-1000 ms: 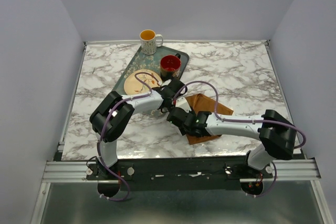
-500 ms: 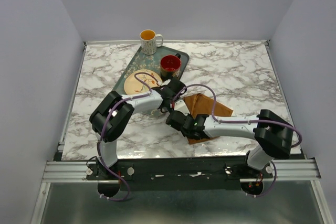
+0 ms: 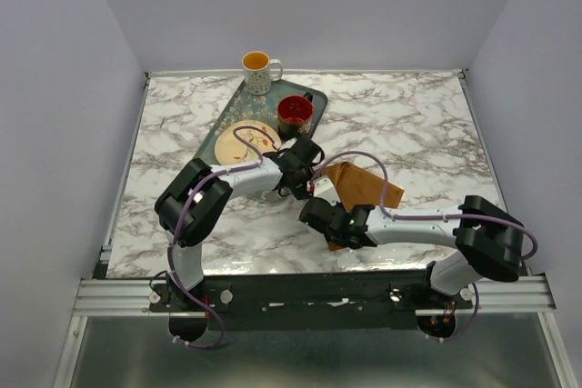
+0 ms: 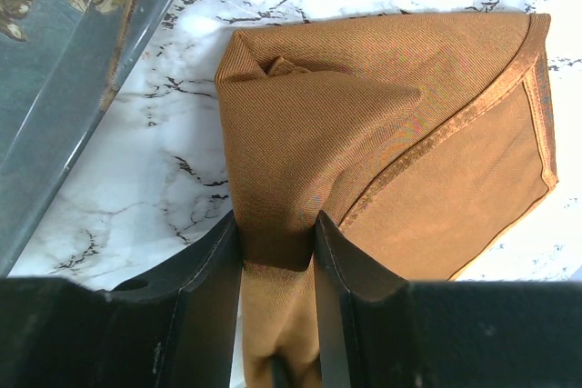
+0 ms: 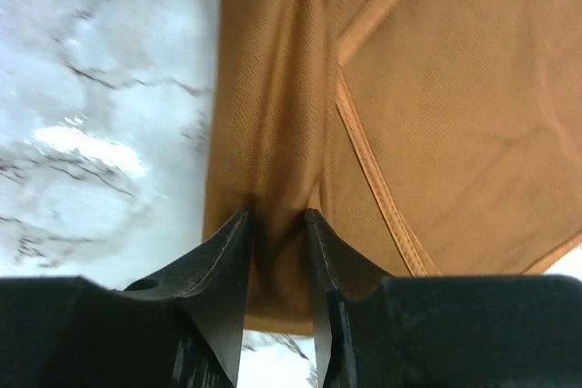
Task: Fold the napkin, place the utensils inside, and roll it up
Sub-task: Roll the napkin with the utensil
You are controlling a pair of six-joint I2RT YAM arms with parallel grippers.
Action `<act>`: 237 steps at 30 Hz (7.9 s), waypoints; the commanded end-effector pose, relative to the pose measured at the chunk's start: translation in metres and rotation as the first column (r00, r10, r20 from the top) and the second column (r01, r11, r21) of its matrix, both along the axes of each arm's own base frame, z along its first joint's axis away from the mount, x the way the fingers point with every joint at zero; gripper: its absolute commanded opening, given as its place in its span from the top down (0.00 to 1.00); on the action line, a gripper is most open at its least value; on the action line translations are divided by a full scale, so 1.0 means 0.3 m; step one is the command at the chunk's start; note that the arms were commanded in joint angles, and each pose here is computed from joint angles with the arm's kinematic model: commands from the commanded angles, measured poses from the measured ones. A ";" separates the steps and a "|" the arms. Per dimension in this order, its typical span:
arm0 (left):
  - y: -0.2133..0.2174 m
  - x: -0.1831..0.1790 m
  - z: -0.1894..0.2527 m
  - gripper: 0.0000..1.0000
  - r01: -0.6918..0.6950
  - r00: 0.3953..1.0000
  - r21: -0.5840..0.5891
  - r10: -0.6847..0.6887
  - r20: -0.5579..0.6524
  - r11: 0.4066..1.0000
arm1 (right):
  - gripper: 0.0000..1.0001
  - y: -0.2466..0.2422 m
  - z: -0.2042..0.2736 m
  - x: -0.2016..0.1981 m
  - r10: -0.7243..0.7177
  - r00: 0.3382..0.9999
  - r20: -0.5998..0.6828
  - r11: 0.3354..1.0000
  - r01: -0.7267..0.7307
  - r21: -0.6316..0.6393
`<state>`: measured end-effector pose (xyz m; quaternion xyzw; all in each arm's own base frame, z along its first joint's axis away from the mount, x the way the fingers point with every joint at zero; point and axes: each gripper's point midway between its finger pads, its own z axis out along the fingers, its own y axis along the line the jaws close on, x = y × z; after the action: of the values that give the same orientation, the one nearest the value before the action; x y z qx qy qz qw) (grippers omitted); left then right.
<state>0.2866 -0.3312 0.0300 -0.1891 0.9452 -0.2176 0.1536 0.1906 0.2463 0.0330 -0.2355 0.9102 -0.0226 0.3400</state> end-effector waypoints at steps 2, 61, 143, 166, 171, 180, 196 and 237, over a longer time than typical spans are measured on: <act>0.072 -0.068 -0.093 1.00 0.012 0.998 0.104 -0.006 -0.064 0.994 | 0.63 -0.074 0.019 -0.015 -0.065 0.998 0.005 0.997 0.065 0.029; 0.046 -0.074 -0.071 1.00 0.015 0.993 0.038 -0.011 -0.121 0.999 | 0.57 -0.036 -0.219 -0.082 -0.065 0.981 -0.185 0.998 0.064 -0.011; 0.016 -0.142 -0.031 0.23 0.186 0.982 -0.248 -0.185 0.029 0.951 | 0.99 -0.006 0.042 -0.071 0.338 0.850 -0.404 0.272 0.323 0.906; 0.041 -0.078 -0.083 0.81 0.214 0.975 -0.035 -0.211 0.064 0.976 | 0.99 0.000 0.047 -0.115 0.409 0.828 -0.384 0.204 0.327 0.923; 0.047 -0.068 -0.072 0.94 0.212 0.975 0.015 -0.213 0.066 0.977 | 0.87 -0.015 -0.014 -0.116 0.361 0.822 -0.441 0.286 0.352 0.891; 0.037 -0.081 -0.062 1.00 0.192 0.981 0.066 -0.193 0.020 0.979 | 0.48 -0.092 -0.024 -0.016 0.139 0.887 -0.441 0.681 0.238 0.693; 0.037 -0.116 -0.041 1.00 0.009 0.995 0.113 0.002 -0.096 0.994 | 0.39 0.015 0.088 0.006 -0.062 0.980 -0.190 0.909 0.134 0.394; -0.056 -0.174 -0.057 1.00 -0.092 0.970 0.099 0.112 -0.216 0.991 | 1.00 0.060 -0.032 0.003 -0.137 0.987 -0.082 0.985 0.144 0.091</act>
<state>0.2607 -0.3467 0.0348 -0.2870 0.9357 -0.1878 0.0823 0.1959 0.2547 0.0287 -0.1195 0.9420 -0.0142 0.3134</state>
